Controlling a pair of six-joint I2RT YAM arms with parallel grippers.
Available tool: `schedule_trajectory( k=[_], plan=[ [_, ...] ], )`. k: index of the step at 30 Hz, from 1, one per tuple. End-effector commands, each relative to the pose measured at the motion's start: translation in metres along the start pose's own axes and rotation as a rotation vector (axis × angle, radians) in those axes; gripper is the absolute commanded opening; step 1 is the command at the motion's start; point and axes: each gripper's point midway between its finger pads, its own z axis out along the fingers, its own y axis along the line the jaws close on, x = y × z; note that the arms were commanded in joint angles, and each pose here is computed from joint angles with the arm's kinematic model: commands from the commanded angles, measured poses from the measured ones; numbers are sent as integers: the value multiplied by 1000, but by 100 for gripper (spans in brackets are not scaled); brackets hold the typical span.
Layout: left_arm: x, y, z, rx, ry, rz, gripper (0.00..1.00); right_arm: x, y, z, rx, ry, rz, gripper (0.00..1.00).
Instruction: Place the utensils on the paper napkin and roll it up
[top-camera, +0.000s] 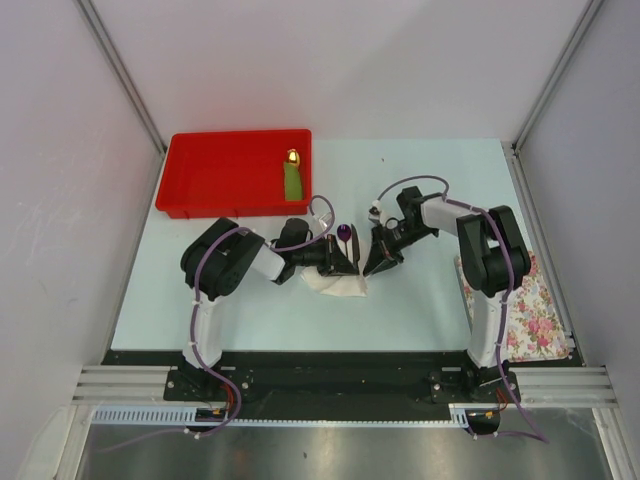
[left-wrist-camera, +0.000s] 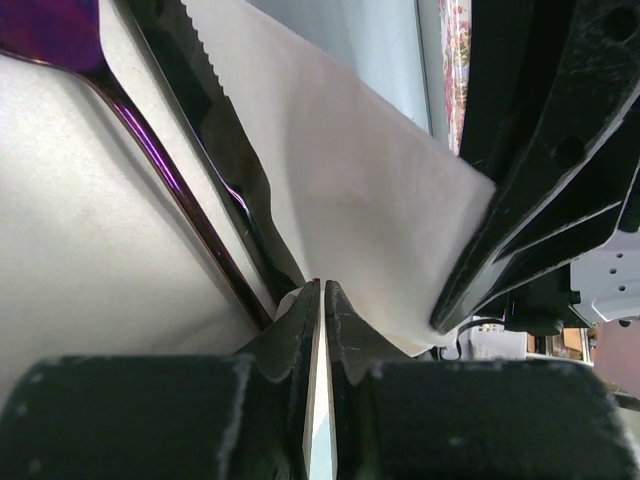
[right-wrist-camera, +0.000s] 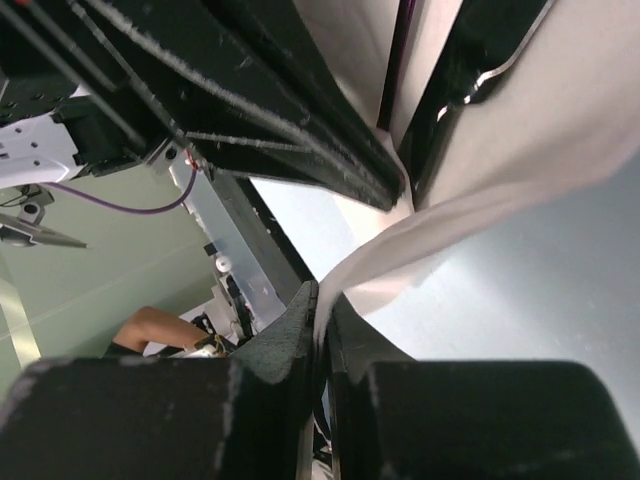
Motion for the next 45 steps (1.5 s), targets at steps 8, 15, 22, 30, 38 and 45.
schedule_trajectory(
  k=[8, 15, 22, 30, 38, 45],
  plan=[
    [-16, -16, -6, 19, -47, 33, 12, -10, -10, 28, 64, 19, -21, 6],
    [-17, -39, -24, 52, -47, 54, 34, -11, -19, 31, 96, 17, -12, 6],
    [-7, -23, -53, -38, -15, 94, 52, -12, -17, 31, 94, 14, -11, 5],
    [0, 2, -57, -146, 38, 143, 54, -12, -9, 32, 86, 13, -26, 5],
    [8, 2, -51, -127, 74, 145, 40, -13, -3, 34, 81, 20, -39, 5],
    [4, -1, -44, -109, 67, 150, 19, -15, 1, 36, 80, 22, -50, 4]
  ],
)
